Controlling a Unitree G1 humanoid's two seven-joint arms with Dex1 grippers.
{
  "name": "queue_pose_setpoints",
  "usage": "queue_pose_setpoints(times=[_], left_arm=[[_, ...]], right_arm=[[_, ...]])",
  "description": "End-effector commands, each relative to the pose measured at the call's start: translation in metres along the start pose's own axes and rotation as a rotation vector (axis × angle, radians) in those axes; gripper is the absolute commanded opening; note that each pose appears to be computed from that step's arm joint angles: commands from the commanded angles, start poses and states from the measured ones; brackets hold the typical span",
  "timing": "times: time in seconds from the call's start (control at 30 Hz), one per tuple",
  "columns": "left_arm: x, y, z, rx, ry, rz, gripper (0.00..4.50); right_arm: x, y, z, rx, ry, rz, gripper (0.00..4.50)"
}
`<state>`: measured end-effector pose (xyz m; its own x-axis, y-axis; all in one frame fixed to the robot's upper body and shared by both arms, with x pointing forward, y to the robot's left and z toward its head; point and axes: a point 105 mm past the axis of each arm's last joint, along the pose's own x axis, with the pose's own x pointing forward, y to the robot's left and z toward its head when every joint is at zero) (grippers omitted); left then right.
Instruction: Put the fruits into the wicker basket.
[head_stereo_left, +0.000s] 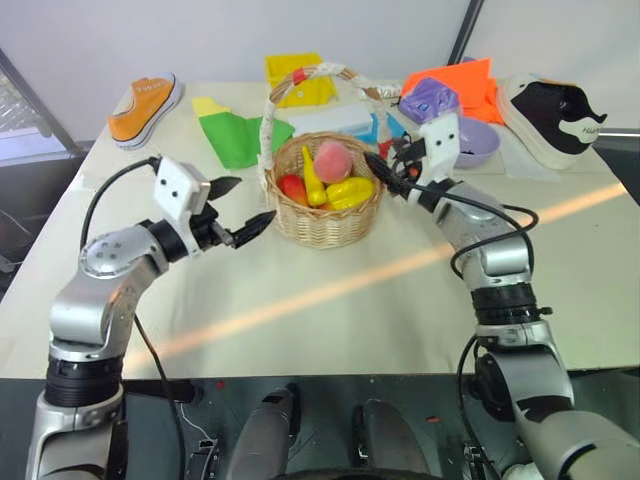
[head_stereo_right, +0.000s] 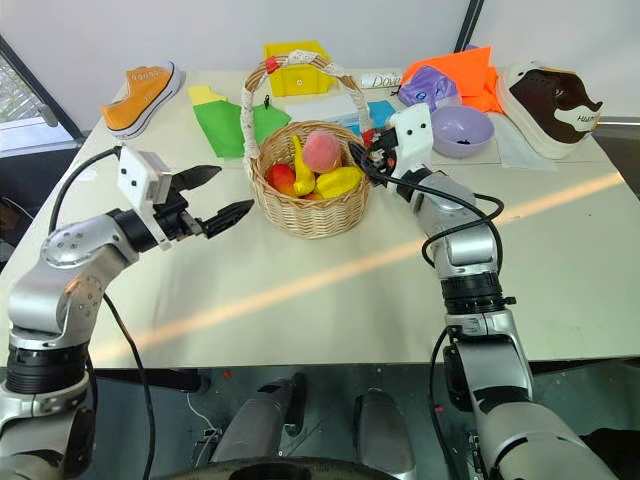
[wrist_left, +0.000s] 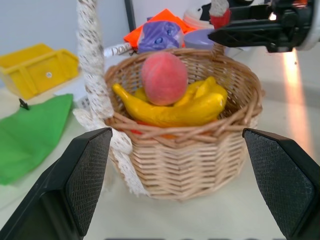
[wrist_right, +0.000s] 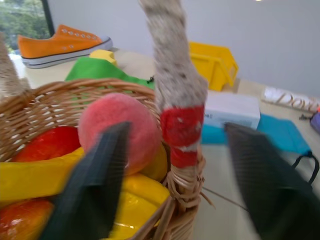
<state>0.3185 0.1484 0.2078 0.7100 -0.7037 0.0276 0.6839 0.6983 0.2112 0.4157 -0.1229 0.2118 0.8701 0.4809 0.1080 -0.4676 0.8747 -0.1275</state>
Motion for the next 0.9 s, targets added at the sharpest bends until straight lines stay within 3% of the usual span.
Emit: queue_pose_setpoints(times=[0.03, 0.1, 0.3, 0.43, 0.57, 0.8, 0.9], left_arm=[[-0.001, -0.009, 0.022, 0.034, -0.088, -0.027, 4.50], [-0.001, -0.010, 0.022, 0.035, -0.089, -0.031, 4.50], [0.008, -0.016, 0.026, 0.035, -0.101, -0.075, 4.50], [0.020, -0.026, 0.025, 0.030, -0.104, -0.129, 4.50], [0.030, -0.035, 0.030, 0.009, -0.141, -0.177, 4.50], [0.039, -0.044, 0.032, -0.008, -0.165, -0.217, 4.50], [0.039, -0.043, 0.030, -0.011, -0.163, -0.214, 4.50]], right_arm=[[-0.002, -0.010, 0.025, -0.001, -0.101, -0.049, 1.00], [-0.005, -0.013, 0.029, -0.002, -0.124, -0.065, 0.04], [-0.043, -0.048, 0.055, -0.051, -0.223, -0.176, 0.04], [-0.100, -0.112, 0.067, -0.149, -0.215, -0.425, 0.04], [-0.141, -0.149, 0.057, -0.199, -0.146, -0.564, 0.04], [-0.175, -0.186, 0.038, -0.169, -0.069, -0.744, 0.04], [-0.186, -0.194, 0.032, -0.170, -0.042, -0.779, 1.39]])
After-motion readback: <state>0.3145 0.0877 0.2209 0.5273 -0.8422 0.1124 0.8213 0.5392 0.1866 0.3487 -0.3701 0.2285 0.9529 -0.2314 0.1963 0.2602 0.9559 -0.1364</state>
